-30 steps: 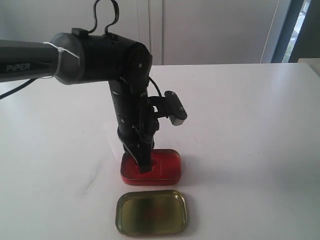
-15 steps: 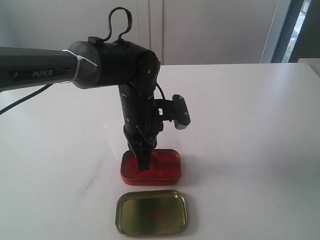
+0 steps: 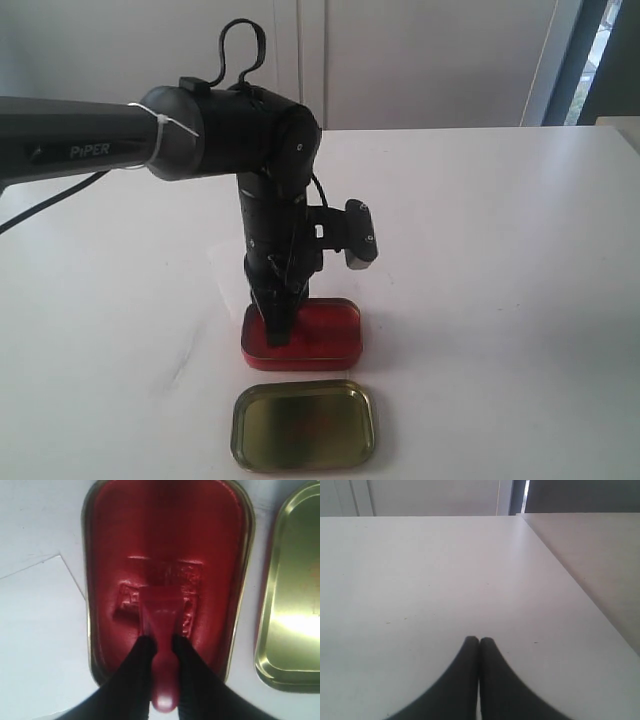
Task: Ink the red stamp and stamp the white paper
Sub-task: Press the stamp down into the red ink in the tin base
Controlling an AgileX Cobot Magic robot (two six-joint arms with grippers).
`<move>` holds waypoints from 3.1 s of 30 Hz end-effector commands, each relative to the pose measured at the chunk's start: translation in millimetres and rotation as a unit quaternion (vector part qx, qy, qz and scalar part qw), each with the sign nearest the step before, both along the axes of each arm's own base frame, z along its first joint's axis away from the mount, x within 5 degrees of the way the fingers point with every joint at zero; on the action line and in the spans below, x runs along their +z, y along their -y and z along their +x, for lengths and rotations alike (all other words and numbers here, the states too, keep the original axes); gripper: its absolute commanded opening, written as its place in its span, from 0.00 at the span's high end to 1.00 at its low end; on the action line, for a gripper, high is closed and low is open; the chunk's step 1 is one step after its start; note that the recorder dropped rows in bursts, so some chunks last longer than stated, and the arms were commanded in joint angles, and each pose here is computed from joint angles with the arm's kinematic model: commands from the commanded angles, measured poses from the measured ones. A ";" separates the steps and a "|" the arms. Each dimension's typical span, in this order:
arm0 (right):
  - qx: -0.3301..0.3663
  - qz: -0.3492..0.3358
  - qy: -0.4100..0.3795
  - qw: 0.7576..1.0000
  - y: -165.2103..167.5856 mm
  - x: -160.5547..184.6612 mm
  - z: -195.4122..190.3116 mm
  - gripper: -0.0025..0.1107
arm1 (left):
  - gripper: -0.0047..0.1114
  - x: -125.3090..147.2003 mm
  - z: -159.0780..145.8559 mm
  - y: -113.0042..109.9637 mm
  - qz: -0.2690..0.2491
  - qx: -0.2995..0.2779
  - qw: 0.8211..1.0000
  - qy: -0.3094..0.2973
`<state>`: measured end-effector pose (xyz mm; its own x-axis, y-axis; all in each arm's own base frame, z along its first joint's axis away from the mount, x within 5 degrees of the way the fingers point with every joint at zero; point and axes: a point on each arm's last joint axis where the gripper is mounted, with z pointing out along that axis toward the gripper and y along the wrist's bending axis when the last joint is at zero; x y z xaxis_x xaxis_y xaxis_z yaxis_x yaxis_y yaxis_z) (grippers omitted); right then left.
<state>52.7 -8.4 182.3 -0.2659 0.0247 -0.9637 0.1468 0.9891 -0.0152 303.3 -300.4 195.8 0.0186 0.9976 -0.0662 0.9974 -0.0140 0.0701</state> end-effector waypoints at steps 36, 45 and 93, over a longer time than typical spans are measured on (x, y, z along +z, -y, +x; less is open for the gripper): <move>0.002 -0.001 0.007 1.000 -0.1 -0.1 0.2 0.98 | 0.96 -60.1 0.6 0.0 0.082 -0.018 0.993 -0.084; -0.001 0.008 0.008 1.000 -0.1 -0.1 0.2 0.98 | 0.96 -60.7 7.0 6.6 0.080 -0.017 0.993 -0.083; -0.001 0.009 0.009 1.000 -0.1 -0.1 0.2 0.98 | 0.96 16.7 8.1 6.4 0.044 0.002 0.998 -0.040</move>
<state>52.7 -8.4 182.3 -0.2629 0.0443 -0.9638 0.1520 0.9884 0.0039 317.4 -311.5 199.7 0.0288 0.9995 0.0101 0.9993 -0.0290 0.0223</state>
